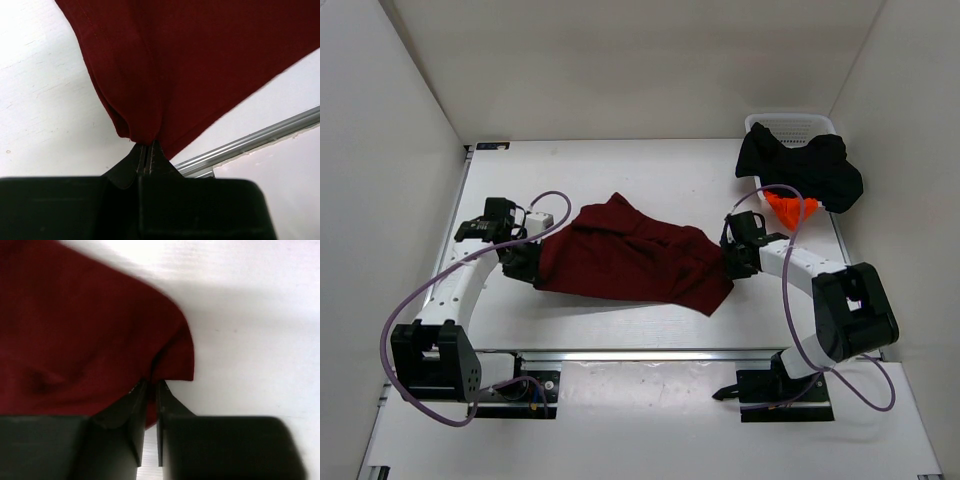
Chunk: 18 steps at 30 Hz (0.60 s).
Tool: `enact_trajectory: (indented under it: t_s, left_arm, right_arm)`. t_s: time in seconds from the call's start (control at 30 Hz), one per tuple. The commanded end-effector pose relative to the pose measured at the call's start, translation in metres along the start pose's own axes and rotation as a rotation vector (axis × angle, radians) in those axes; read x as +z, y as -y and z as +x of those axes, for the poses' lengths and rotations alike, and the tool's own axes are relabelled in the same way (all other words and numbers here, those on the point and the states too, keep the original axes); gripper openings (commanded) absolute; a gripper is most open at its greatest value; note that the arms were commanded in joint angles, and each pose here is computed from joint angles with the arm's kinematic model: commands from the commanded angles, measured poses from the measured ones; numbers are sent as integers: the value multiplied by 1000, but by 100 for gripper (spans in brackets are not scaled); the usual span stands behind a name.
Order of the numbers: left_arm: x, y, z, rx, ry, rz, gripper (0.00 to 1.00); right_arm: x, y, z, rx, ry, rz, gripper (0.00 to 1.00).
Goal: Fold and stack the t-shirts
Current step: Flatten out the tshirt
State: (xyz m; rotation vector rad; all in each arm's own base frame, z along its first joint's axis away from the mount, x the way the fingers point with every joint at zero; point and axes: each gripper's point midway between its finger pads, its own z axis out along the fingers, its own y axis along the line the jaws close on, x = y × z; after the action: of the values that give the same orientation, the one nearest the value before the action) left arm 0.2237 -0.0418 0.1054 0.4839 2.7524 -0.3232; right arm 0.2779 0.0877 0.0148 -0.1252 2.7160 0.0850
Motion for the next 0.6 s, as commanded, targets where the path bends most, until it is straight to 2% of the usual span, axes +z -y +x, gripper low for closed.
enact_trajectory:
  t_s: [0.0,0.03,0.17,0.23,0.3,0.33,0.4,0.43,0.47,0.5,0.53,0.57]
  left_arm:
    - [-4,-3,-6,10,22,-13,0]
    - [-1,-4,-4,2,11,-12,0]
    - [-3,-4,-4,2,13,-10,0]
    - [-1,-7,-1,8,7,-23,0]
    - [-6,-10,-18,48,45,-34,0]
    - [-4,-16,-24,72,29,-54,0]
    - [-18,-35,-81,124,71,-113,0]
    - [-28,-50,-102,117,92,-183,0]
    - [-57,-83,-152,72,172,-299,0]
    - [-98,-94,-217,38,336,-365,0]
    - [-135,-123,-236,-63,427,-424,0]
    - [-200,-140,-285,-69,627,-496,0]
  right_arm:
    - [17,-9,34,10,-87,-62,4]
    - [18,-15,36,2,-94,-78,0]
    - [18,-16,37,13,-111,-107,0]
    - [12,-16,26,39,-79,-116,0]
    - [1,-19,0,11,-6,-130,0]
    - [-8,-23,-35,-28,73,-129,0]
    - [-38,-26,-133,-44,227,-102,0]
    - [-50,-23,-165,-23,284,-89,0]
    - [-79,-13,-227,60,388,-90,0]
    - [-97,-3,-256,102,447,-99,0]
    - [-148,0,-314,124,608,-111,1]
    - [-204,-1,-356,85,770,-95,0]
